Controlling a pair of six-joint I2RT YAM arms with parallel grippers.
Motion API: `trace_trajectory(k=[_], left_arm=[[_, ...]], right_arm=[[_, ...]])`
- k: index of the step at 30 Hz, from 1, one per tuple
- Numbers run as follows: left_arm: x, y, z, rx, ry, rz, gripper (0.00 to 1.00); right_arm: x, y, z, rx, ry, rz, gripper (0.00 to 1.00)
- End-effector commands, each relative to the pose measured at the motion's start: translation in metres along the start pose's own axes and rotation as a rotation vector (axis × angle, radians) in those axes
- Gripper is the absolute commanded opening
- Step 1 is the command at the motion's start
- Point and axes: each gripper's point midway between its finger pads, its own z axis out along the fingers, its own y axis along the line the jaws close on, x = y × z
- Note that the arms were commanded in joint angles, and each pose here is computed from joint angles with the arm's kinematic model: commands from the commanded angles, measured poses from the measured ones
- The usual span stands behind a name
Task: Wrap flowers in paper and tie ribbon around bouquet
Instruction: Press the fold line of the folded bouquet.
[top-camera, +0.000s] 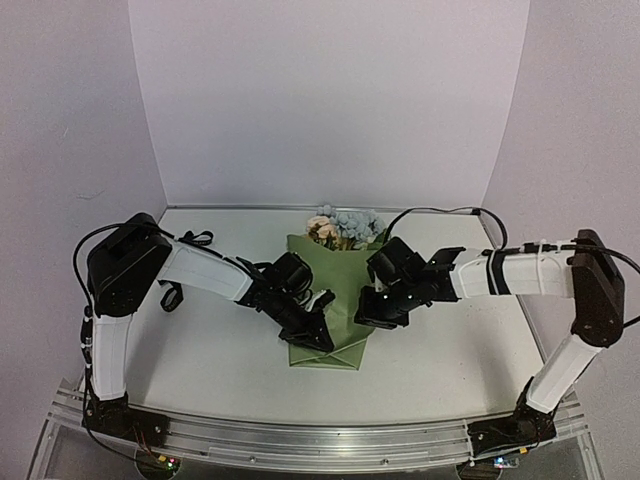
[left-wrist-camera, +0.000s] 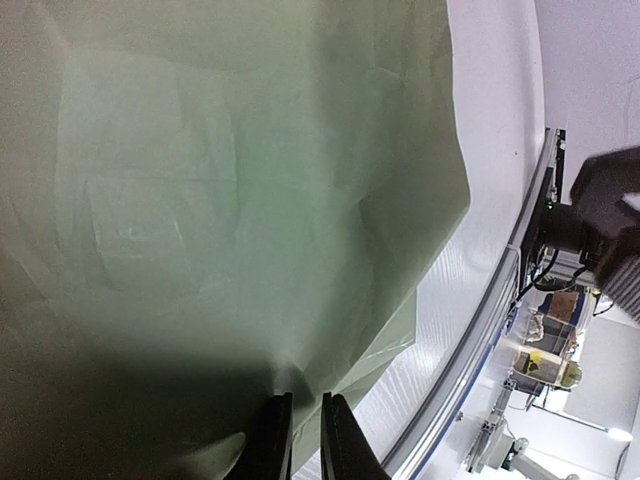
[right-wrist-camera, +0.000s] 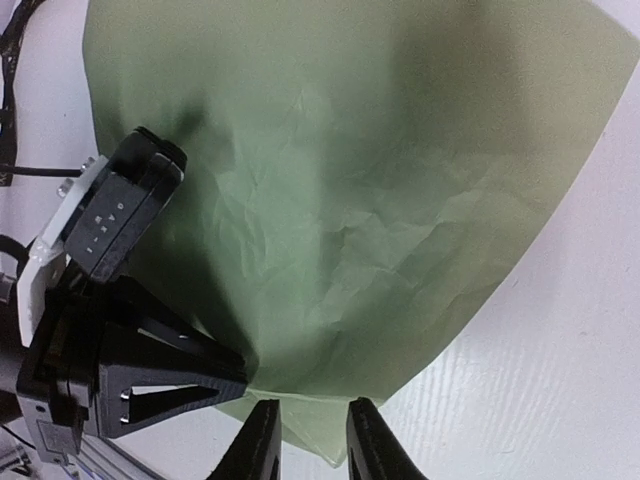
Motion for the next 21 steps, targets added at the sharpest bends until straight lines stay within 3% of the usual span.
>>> trace_trajectory(k=[1,9,16,21], left_arm=[[-0.011,-0.017,-0.008,0.015,-0.025,0.045,0.11],[-0.033,-0.022,-0.038,-0.007,-0.121,0.032,0.13],[-0.097,0.014,-0.152,-0.055,-0.44,-0.107,0.28],[-0.127,0.058,-0.193,-0.082,-0.543,-0.211,0.35]], right_arm=[[0.008,0.006,0.025,-0.012,0.053,0.048,0.19],[0.022,0.001,0.06,-0.021,0.101,0.124,0.11],[0.031,-0.024,0.06,0.09,0.11,0.083,0.11],[0.039,-0.048,0.052,0.211,0.151,-0.019,0.1]])
